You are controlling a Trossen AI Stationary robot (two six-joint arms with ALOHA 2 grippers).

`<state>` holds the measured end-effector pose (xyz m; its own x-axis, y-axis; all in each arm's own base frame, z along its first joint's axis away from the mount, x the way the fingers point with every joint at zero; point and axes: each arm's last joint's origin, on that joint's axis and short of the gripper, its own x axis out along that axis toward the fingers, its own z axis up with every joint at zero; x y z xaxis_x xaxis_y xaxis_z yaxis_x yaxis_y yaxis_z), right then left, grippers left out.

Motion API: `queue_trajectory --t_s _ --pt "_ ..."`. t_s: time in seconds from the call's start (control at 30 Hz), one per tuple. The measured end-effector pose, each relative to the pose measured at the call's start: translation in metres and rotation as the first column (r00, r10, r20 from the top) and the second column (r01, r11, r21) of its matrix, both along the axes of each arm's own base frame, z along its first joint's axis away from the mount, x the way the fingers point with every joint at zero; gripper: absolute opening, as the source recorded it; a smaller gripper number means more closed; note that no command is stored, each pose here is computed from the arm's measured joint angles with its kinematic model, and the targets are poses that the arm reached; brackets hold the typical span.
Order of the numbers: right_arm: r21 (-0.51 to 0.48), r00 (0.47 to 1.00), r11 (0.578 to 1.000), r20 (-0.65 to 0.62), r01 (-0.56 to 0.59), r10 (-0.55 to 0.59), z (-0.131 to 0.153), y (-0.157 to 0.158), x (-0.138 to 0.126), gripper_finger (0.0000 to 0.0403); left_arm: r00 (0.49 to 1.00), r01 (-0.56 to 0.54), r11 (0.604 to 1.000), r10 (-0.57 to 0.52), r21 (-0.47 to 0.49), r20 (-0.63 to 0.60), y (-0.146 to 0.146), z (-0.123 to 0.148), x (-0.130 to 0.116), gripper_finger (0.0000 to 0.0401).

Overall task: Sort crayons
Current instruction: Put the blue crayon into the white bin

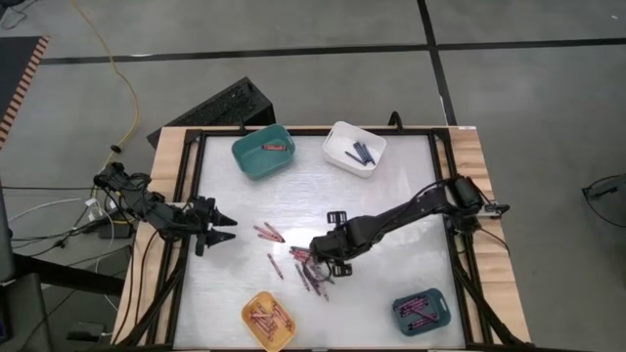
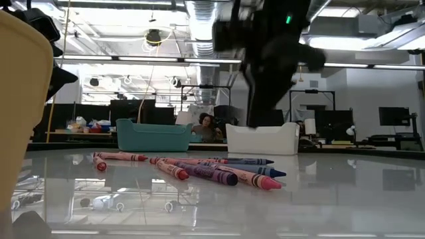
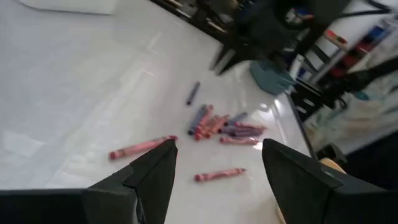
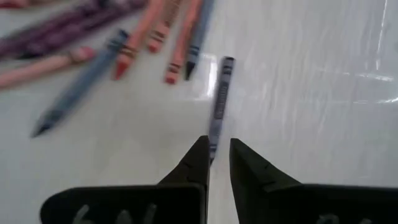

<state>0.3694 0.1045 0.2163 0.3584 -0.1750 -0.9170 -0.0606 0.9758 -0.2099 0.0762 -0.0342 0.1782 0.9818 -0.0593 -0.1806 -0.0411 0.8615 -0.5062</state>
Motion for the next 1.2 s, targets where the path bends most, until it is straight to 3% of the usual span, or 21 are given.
queue_trajectory --t_s 0.23,0.37,0.53,1.03,1.2 --pt "0.057 0.998 0.998 0.054 0.026 -0.029 -0.028 -0.016 0.002 0.0056 1.000 0.030 0.999 -0.030 0.044 0.004 -0.001 0.000 0.000 0.0228" --pt "0.065 0.997 0.997 0.070 0.033 -0.038 -0.032 -0.023 0.004 0.0056 0.999 0.032 0.998 -0.032 0.057 0.005 -0.001 0.000 0.000 0.0228" --pt "0.148 0.997 0.989 0.068 0.015 -0.026 -0.033 -0.029 0.007 0.0056 0.999 0.031 0.998 -0.031 0.056 0.006 -0.001 0.000 0.000 0.0228" --pt "0.187 0.995 0.980 0.052 0.073 -0.084 -0.059 -0.043 -0.004 0.0110 1.000 0.014 0.996 -0.015 0.083 0.009 0.000 0.000 0.000 0.0228" --pt "0.191 0.993 0.977 0.038 0.099 -0.109 -0.064 -0.044 -0.008 0.0106 1.000 -0.019 0.996 0.018 0.089 0.013 0.001 0.001 0.000 0.0228"
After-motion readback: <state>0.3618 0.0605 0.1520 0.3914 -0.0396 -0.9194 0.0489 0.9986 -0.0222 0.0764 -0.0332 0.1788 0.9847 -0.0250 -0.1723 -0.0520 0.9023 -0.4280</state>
